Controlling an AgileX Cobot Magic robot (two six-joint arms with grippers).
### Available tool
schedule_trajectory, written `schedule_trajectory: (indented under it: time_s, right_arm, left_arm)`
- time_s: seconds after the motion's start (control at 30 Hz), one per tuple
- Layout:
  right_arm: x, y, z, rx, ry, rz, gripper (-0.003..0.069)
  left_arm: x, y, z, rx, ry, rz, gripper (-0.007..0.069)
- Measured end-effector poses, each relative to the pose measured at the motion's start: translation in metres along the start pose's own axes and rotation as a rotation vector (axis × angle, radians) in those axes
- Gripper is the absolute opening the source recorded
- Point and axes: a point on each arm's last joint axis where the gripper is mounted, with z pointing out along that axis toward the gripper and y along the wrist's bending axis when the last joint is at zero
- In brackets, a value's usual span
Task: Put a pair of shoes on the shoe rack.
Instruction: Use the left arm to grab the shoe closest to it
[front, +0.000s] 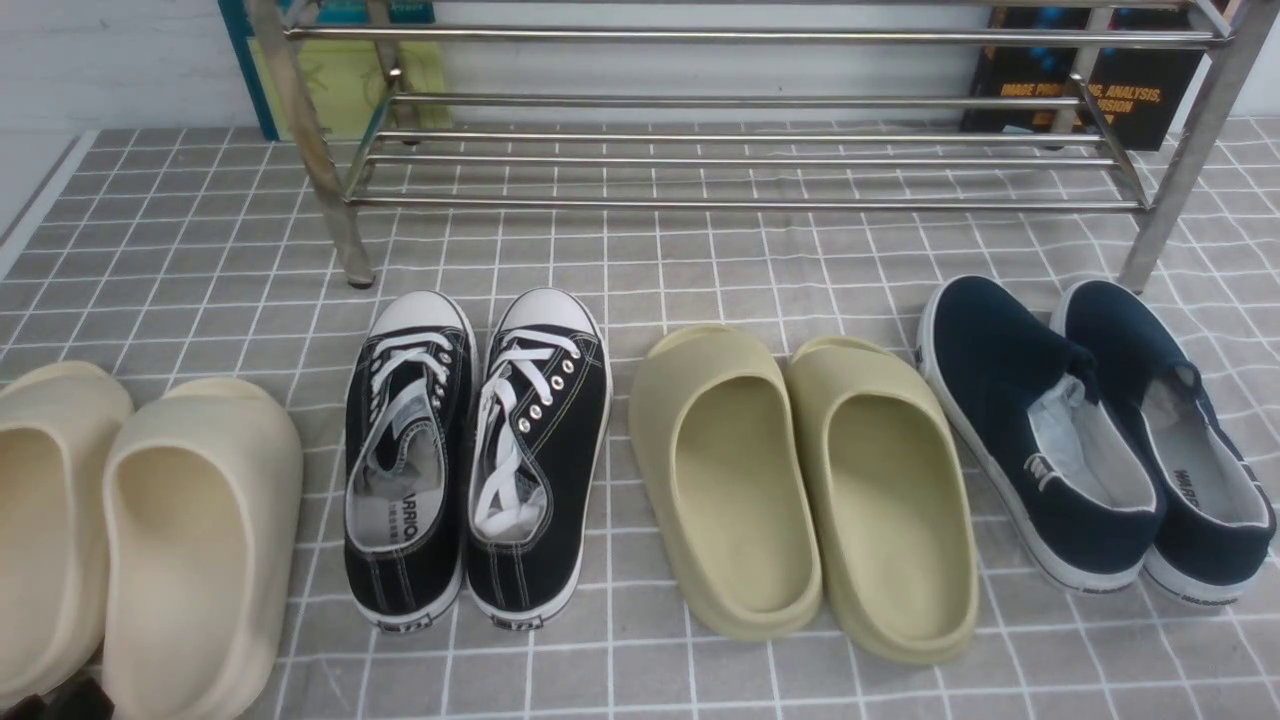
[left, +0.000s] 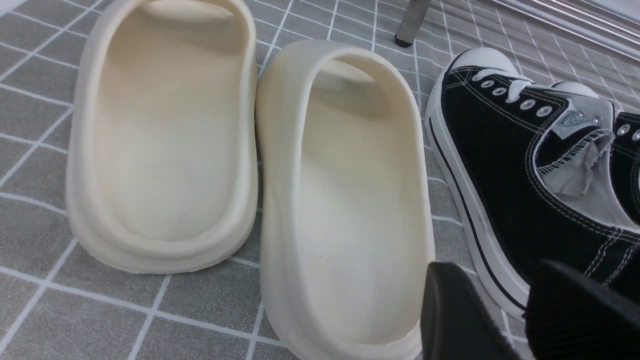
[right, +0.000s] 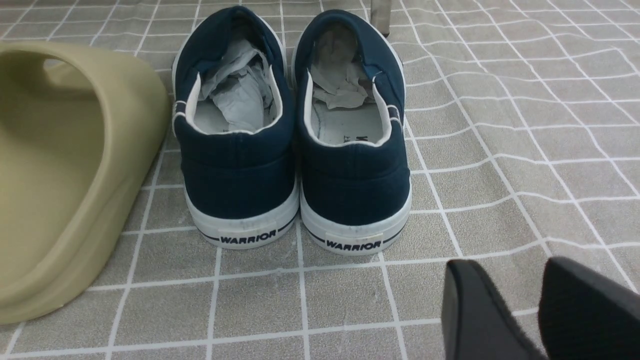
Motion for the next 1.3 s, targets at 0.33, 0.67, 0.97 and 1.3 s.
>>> schedule_trajectory:
  time_s: [0.33, 0.67, 0.97, 1.3]
  right_arm:
    - [0.000, 0.000, 0.000, 0.000, 0.000, 0.000, 0.0239]
    - [0.000, 0.000, 0.000, 0.000, 0.000, 0.000, 0.0239]
    - [0.000, 0.000, 0.000, 0.000, 0.000, 0.000, 0.0239]
    - [0.000, 0.000, 0.000, 0.000, 0.000, 0.000, 0.0239]
  left_arm:
    - [-0.004, -0.017, -0.002, 0.199, 0.055, -0.966, 0.0239]
    - [-0.008, -0.021, -0.003, 0.264, 0.070, -1.251, 0.0239]
    - [-0.043, -0.040, -0.023, 0.356, -0.016, -0.748, 0.0235]
    - [-0.131, -0.063, -0.037, 0.006, 0.344, -0.084, -0.0013]
